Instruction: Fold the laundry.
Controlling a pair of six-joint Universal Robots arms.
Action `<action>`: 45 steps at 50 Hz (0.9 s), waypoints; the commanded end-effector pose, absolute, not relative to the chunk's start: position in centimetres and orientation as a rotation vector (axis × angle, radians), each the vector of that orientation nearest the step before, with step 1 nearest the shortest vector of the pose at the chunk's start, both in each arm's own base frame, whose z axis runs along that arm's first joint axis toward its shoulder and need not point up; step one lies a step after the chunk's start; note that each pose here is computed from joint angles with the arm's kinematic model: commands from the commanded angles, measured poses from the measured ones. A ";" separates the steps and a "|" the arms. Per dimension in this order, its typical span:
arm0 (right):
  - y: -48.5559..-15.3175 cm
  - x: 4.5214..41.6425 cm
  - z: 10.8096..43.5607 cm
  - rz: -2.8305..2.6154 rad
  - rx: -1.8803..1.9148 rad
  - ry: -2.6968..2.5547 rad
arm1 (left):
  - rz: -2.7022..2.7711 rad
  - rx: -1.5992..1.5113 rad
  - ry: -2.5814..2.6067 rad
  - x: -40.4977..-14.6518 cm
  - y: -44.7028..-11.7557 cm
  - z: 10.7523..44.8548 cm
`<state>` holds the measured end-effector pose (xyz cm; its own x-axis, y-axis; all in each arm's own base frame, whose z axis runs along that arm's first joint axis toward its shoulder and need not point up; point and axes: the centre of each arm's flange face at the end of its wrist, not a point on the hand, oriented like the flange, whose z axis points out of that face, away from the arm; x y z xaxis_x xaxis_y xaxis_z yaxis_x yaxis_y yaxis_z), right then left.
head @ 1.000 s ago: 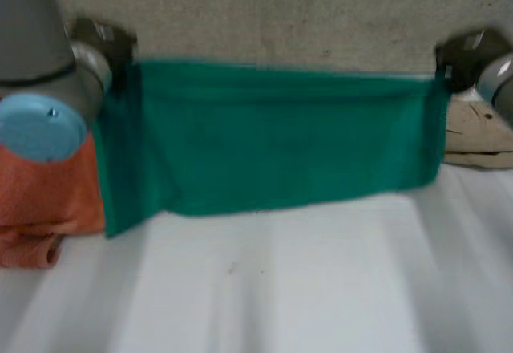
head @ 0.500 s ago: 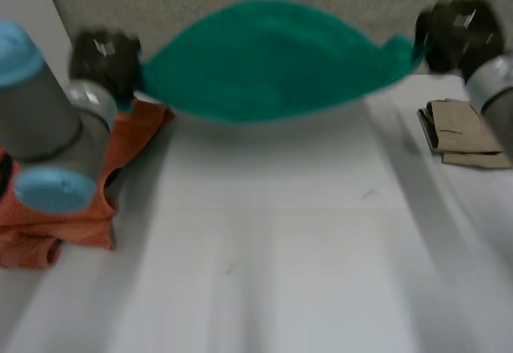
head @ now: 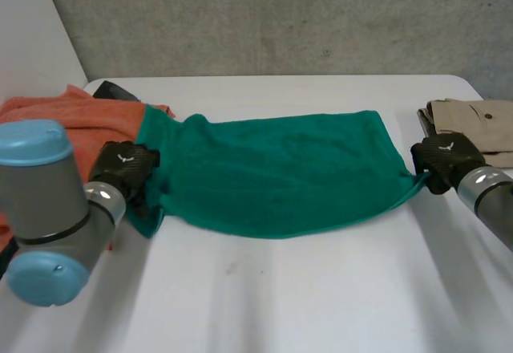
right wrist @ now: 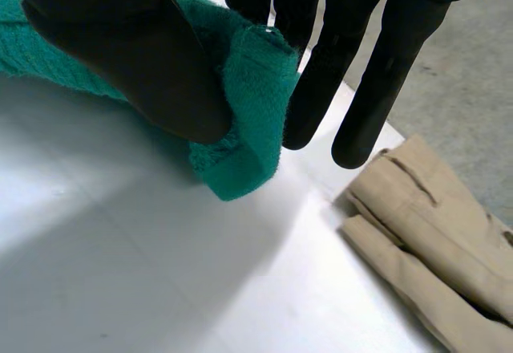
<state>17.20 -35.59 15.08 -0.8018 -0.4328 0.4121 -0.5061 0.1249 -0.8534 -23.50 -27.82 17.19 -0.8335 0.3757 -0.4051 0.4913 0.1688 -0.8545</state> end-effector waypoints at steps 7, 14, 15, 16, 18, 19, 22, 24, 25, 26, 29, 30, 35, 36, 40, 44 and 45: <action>-36.4 15.7 15.5 1.804 0.908 -2.293 | -1.637 0.869 2.450 -21.1 -24.8 15.4; -36.3 15.7 15.2 1.790 0.919 -2.300 | -1.657 0.935 2.495 -22.1 -25.2 14.8; -36.2 15.8 15.1 1.788 0.925 -2.299 | -1.656 0.940 2.496 -22.3 -25.3 14.7; -36.2 15.8 15.1 1.787 0.926 -2.298 | -1.652 0.941 2.499 -22.4 -25.4 14.7; -36.2 15.8 15.0 1.781 0.936 -2.293 | -1.630 0.946 2.503 -22.6 -25.8 14.3; -36.2 15.8 14.9 1.777 0.939 -2.294 | -1.625 0.943 2.502 -22.7 -25.9 14.3; -36.2 15.7 14.9 1.769 0.948 -2.288 | -1.602 0.925 2.494 -22.8 -26.5 14.0; -36.1 15.7 14.9 1.763 0.953 -2.286 | -1.598 0.915 2.482 -22.8 -26.8 13.9; -36.2 15.6 14.9 1.760 0.955 -2.282 | -1.597 0.914 2.472 -22.9 -27.0 13.9; -36.1 15.6 14.8 1.758 0.957 -2.282 | -1.598 0.910 2.467 -22.9 -27.2 13.9; -36.1 15.7 14.8 1.758 0.960 -2.281 | -1.591 0.935 2.446 -23.2 -27.6 13.6; -36.1 15.7 14.8 1.757 0.961 -2.282 | -1.589 0.943 2.437 -23.3 -27.8 13.5; -35.9 15.9 14.5 1.751 0.980 -2.284 | -1.578 0.998 2.375 -23.5 -29.1 13.1; -35.9 15.9 14.5 1.750 0.983 -2.285 | -1.577 1.003 2.368 -23.5 -29.3 13.1; -35.8 16.1 14.5 1.752 1.003 -2.280 | -1.587 1.028 2.332 -23.8 -30.2 13.0; -35.7 16.2 14.4 1.748 1.013 -2.278 | -1.599 1.045 2.298 -24.1 -31.1 12.9; -35.7 16.2 14.4 1.748 1.013 -2.278 | -1.604 1.046 2.293 -24.1 -31.3 12.9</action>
<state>16.01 -35.79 14.45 -0.7812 -0.4337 0.4491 -0.5461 0.1262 -0.8282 -23.78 -30.00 13.01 -0.7608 0.4545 -0.4632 0.5985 0.2155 -0.7716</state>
